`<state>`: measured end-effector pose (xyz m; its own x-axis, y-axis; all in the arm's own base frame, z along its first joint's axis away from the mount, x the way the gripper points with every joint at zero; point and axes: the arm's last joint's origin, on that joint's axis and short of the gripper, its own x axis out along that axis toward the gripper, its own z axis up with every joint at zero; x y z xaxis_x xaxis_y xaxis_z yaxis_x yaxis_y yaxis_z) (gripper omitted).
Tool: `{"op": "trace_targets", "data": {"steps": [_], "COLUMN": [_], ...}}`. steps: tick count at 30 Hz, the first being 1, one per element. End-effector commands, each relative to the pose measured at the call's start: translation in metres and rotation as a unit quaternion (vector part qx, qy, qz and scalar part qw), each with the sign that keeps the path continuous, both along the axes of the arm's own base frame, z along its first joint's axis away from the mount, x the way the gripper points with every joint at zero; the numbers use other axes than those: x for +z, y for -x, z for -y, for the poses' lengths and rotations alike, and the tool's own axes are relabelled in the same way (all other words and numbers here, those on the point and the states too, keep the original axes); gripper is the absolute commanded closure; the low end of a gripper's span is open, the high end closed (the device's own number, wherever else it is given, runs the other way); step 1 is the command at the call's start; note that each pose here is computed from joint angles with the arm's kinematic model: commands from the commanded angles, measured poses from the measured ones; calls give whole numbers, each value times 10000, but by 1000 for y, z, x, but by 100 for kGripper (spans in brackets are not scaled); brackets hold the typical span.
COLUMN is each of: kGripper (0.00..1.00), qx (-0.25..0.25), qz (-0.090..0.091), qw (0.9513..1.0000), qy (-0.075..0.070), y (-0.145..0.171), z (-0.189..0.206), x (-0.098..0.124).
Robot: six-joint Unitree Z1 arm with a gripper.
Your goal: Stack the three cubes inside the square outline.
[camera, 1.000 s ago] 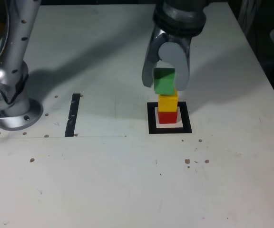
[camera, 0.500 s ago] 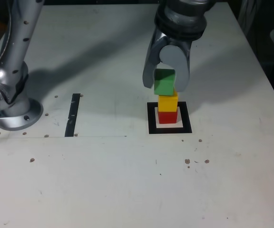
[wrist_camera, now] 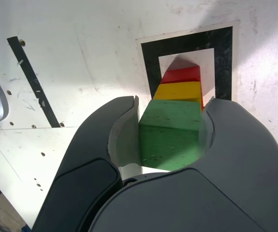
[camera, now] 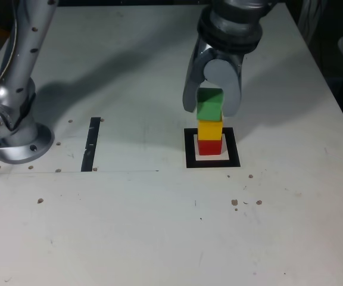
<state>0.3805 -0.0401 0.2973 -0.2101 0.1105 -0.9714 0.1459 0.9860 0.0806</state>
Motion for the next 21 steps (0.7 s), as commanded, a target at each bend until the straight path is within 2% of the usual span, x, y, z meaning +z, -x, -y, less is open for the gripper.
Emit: {"op": "trace_targets", "data": {"steps": [1,8,10,15,17,21], "kGripper": [68,64,56,21,11,2], "qx": [3,-11,-16,-27,-29,-12], "qz": [-53,-63,-77,-84,-82,-60], "qw": [10000,10000,10000,9999,9999,10000], "qy": [-15,-12,-1,51,62,73], "y": [-1,-3,-3,-3,-3,-3], "z": [0,0,0,0,0,-1], "x": [-1,-3,-4,-5,-5,-4]}}
